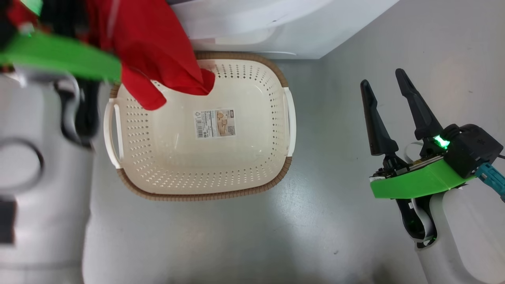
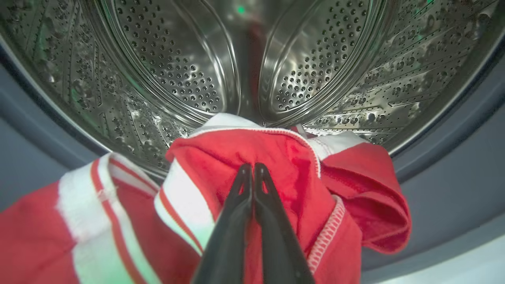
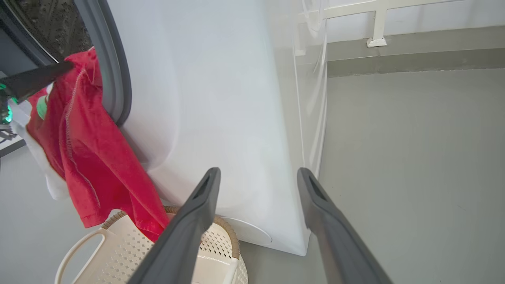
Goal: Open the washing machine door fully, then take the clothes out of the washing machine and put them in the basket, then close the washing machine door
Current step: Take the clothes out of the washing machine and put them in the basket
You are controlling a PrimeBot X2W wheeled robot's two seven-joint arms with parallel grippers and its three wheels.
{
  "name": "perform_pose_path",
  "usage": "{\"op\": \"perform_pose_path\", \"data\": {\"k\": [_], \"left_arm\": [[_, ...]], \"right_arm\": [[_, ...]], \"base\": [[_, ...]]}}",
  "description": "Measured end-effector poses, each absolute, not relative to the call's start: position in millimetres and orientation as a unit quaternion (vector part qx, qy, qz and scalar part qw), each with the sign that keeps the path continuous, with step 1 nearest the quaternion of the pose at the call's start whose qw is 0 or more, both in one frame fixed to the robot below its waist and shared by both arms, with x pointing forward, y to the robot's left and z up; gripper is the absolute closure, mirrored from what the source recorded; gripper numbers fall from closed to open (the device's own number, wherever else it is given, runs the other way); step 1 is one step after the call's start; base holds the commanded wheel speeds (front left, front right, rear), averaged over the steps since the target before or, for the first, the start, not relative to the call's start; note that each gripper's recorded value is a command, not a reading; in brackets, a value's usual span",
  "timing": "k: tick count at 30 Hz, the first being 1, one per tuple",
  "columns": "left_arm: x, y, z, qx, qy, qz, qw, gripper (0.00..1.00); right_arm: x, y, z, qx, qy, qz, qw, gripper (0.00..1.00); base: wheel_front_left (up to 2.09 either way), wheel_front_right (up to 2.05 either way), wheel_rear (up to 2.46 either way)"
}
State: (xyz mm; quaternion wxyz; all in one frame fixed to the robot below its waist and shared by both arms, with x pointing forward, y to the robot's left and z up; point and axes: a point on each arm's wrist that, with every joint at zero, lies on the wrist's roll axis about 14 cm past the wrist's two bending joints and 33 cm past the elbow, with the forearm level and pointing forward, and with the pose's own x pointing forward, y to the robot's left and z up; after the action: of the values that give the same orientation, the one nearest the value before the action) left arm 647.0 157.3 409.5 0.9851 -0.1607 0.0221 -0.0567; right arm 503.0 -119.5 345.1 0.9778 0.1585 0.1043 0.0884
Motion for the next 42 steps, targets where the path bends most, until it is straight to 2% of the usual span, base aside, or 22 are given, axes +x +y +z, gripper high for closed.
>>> {"op": "perform_pose_path", "data": {"k": [10,16,26,42], "left_arm": [[583.2,152.3,412.3,-0.152,-0.004,-0.054,0.987,1.0],[549.0,138.6,375.1,-0.164,0.057,-0.06,0.983,1.0],[523.7,126.7,322.2,-0.17,0.141,-0.061,0.973,1.0],[482.8,94.0,215.5,-0.17,0.313,-0.083,0.931,1.0]], "right_arm": [[503.2,-117.7,354.1,0.157,0.096,0.093,0.978,0.0],[502.1,-119.1,356.1,0.156,0.095,0.093,0.979,0.0],[499.4,-121.8,350.8,0.153,0.102,0.09,0.979,0.0],[495.6,-132.0,325.7,0.151,0.127,0.071,0.978,0.0]], "base": [[0.0,0.0,0.0],[0.0,0.0,0.0],[0.0,0.0,0.0],[0.0,0.0,0.0]]}}
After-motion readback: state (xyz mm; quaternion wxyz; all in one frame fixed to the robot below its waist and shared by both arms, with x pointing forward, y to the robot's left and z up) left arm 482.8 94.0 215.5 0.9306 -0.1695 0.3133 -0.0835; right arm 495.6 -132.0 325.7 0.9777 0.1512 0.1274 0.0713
